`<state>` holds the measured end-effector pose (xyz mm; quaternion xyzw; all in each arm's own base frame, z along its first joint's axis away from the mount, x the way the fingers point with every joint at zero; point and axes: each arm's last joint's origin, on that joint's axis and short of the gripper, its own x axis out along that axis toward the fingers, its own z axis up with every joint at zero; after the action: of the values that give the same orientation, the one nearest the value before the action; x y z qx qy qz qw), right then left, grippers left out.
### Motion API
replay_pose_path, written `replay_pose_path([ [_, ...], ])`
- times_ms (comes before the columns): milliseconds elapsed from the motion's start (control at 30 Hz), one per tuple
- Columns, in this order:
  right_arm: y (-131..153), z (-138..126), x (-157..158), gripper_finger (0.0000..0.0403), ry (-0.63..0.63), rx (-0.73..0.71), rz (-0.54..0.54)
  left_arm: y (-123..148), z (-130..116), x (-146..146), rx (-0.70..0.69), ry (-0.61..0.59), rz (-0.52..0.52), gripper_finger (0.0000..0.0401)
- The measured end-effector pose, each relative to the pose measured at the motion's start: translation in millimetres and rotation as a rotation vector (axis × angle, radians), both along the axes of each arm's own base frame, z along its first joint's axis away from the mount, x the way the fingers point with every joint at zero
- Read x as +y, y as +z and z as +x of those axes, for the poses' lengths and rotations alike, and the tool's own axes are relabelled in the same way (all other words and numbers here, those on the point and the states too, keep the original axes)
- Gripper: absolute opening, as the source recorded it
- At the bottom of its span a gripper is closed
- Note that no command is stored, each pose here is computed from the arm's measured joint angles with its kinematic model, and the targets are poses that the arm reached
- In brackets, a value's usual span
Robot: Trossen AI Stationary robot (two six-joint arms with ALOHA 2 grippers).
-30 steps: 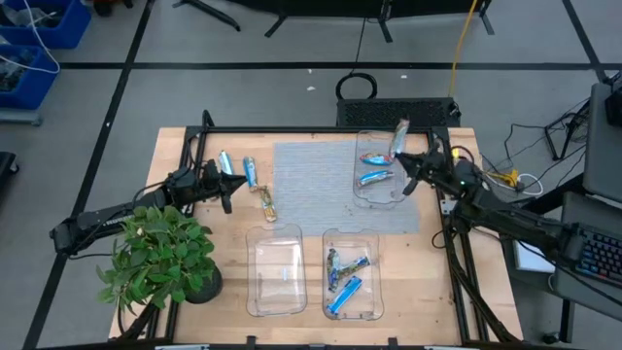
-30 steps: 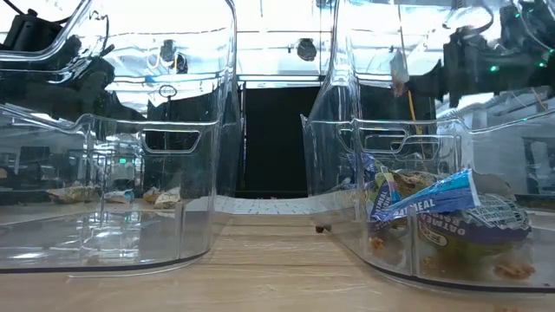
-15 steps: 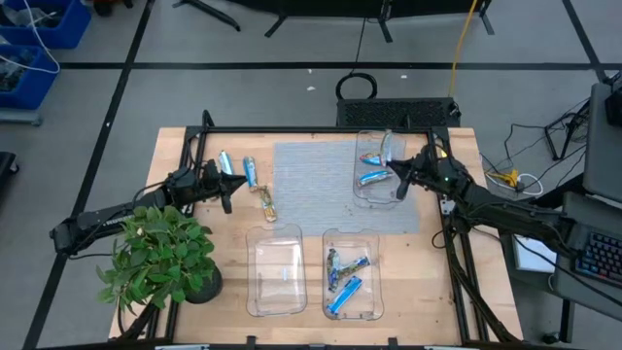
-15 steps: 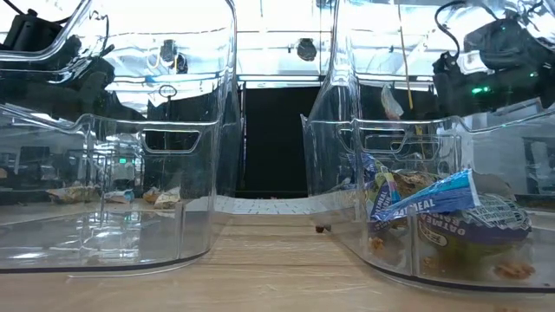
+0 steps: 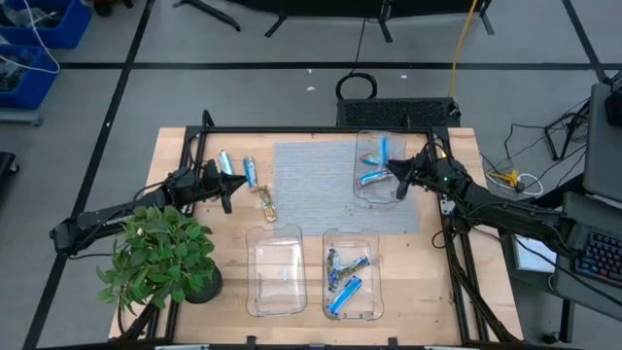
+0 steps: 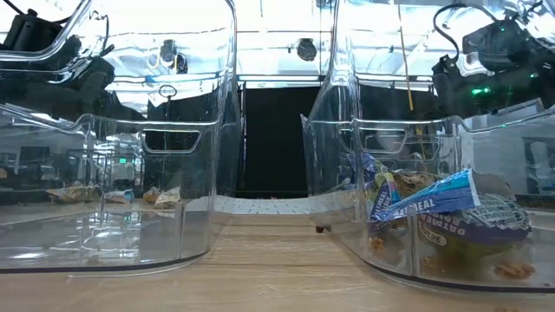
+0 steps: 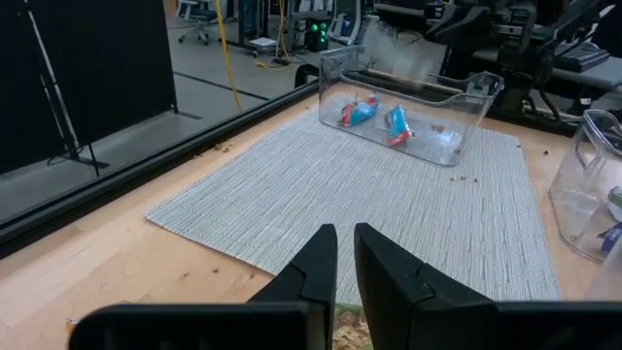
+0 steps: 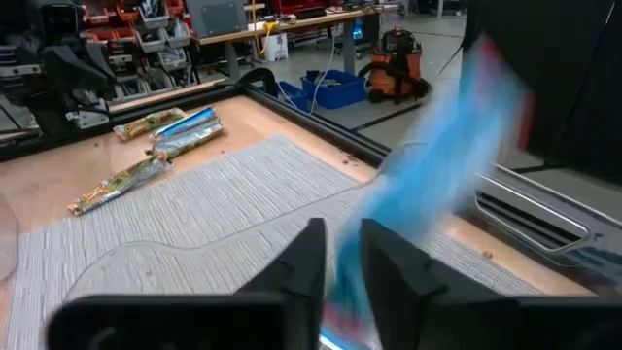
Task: Pick and place Granola Bars by type
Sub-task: Put the red granola bar into the top transparent bin, then put the left yellow granola bar into the bottom left transparent bin
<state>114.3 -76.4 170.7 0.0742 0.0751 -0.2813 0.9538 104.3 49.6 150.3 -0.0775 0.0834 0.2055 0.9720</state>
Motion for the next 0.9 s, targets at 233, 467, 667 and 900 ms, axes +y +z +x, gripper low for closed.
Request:
replay_pose_path([
  [233,4,-2,1,0.0155,-0.016,-0.027,-0.028,0,0,0,0.0,0.001,0.0,0.0047],
  [467,11,-11,5,0.0177,-0.079,-0.058,-0.065,0,0,0,0.0,0.001,0.0,0.0047],
  [667,11,-19,10,0.0169,-0.079,-0.056,-0.064,0,0,0,0.0,0.001,0.0,0.0047],
  [900,9,-26,15,0.0167,-0.084,-0.043,-0.055,0,0,0,0.0,0.0,0.0,0.0047],
])
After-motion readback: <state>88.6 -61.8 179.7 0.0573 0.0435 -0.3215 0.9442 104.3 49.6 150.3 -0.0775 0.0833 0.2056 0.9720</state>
